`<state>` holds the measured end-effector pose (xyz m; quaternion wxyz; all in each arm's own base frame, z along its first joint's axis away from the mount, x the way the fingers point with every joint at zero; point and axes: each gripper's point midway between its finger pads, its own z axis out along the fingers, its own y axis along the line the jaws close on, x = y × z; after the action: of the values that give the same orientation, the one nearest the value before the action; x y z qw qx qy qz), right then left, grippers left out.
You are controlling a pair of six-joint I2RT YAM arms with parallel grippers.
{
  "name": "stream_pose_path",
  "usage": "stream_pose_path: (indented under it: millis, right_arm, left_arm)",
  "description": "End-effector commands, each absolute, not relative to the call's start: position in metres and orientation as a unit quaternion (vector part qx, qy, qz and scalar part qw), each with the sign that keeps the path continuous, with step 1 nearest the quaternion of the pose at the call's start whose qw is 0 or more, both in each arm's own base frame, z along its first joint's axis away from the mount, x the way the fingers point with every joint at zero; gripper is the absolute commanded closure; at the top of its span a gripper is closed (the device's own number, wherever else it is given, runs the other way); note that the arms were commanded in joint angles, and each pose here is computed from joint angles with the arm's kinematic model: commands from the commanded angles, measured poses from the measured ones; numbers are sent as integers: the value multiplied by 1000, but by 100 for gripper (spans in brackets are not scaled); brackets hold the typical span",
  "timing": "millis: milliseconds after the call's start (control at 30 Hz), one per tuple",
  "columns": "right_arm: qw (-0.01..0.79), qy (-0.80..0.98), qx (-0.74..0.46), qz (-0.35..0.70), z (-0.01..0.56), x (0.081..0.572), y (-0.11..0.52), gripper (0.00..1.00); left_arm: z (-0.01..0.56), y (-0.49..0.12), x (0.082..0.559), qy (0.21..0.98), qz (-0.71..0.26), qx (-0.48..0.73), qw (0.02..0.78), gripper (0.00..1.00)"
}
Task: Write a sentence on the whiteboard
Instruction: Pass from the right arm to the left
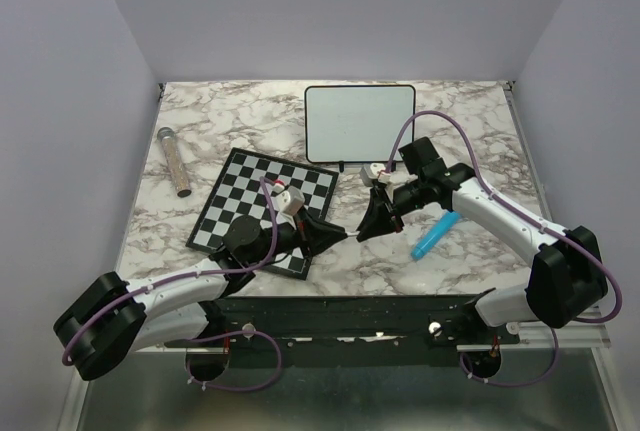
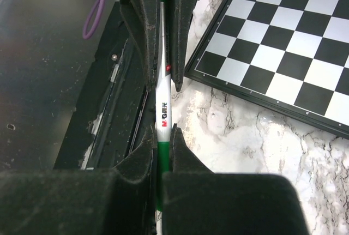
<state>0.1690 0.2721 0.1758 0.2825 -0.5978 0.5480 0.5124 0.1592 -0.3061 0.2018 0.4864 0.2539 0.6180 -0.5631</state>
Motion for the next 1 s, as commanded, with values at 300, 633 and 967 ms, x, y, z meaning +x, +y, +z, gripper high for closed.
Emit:
stream_pose_path:
  millis: [300, 633, 967]
  right_arm:
    - [275, 543, -601, 518, 172, 164, 273, 99]
    - [275, 542, -602, 517, 172, 164, 273, 99]
    - [272, 543, -599, 521, 174, 163, 273, 52]
  left_arm:
    - [197, -313, 149, 624, -558, 302, 456, 84]
    - [198, -314, 148, 625, -558, 307, 451, 79]
    - [207, -309, 148, 615, -568, 285, 467, 100]
